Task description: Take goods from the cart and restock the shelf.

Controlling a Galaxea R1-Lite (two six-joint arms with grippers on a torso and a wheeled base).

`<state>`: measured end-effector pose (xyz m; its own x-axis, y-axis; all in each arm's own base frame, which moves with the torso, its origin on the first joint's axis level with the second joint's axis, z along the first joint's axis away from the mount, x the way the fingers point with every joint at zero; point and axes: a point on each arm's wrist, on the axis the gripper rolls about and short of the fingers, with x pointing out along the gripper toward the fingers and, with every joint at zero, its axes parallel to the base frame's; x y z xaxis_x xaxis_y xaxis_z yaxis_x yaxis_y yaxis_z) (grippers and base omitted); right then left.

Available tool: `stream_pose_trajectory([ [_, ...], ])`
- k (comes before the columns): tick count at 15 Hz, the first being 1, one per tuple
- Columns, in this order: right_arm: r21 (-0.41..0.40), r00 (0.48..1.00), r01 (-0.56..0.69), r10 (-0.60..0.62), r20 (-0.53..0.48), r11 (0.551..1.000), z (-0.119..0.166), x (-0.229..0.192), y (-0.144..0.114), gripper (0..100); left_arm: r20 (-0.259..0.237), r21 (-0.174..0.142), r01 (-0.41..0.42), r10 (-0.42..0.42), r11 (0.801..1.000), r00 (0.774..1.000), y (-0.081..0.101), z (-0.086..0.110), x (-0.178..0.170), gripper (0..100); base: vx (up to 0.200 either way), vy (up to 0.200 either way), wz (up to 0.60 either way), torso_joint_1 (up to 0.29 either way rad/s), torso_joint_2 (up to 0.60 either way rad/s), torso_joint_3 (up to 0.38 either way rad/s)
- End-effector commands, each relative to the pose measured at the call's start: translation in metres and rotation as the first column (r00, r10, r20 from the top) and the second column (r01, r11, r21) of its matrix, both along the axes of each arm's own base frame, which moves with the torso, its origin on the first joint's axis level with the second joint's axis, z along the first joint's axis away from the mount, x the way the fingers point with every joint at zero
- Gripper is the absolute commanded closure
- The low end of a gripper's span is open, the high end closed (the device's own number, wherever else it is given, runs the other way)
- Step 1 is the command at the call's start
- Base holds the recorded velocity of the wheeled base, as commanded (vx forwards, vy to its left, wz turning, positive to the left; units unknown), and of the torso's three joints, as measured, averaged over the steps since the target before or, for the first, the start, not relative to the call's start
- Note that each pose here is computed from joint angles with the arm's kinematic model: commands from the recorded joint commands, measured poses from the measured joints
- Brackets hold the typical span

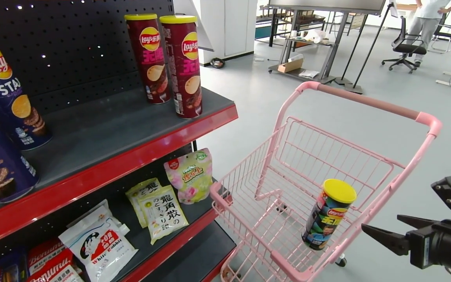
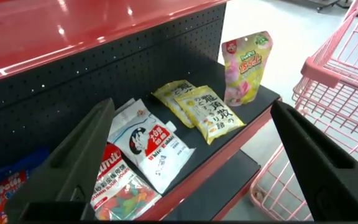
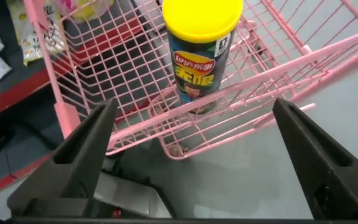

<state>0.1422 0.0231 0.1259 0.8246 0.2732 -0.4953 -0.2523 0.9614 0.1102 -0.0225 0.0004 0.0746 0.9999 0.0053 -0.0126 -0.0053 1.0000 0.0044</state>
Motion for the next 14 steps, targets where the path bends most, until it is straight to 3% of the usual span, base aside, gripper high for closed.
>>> stream_pose_trajectory([
  [1, -0.009, 0.998, -0.013, 0.013, -0.063, 1.0, -0.008, 0.012, 0.004, 0, 0.0, 0.0, -0.001, 0.001, 1.0, 1.0, 0.0, 0.0, 0.0, 0, 0.0, 0.0, 0.0, 0.0, 0.0, 0.0],
  [3, -0.013, 0.996, -0.013, 0.012, -0.093, 1.0, -0.013, 0.021, 0.005, 0, 0.0, 0.0, -0.001, 0.001, 1.0, 1.0, 0.0, 0.0, 0.0, 0, 0.0, 0.0, 0.0, 0.0, 0.0, 0.0],
  [7, -0.034, 0.998, 0.009, -0.01, -0.055, 0.999, -0.034, 0.051, 0.009, 0, 0.0, 0.0, -0.001, 0.001, 1.0, 1.0, 0.0, 0.0, 0.0, 0, 0.0, 0.0, 0.0, 0.0, 0.0, 0.0],
  [14, -0.038, 0.995, -0.04, 0.037, -0.089, 0.998, -0.043, 0.068, 0.023, 0, 0.0, 0.0, -0.001, 0.001, 1.0, 1.0, 0.0, 0.0, 0.0, 0, 0.0, 0.0, 0.0, 0.0, 0.0, 0.0],
])
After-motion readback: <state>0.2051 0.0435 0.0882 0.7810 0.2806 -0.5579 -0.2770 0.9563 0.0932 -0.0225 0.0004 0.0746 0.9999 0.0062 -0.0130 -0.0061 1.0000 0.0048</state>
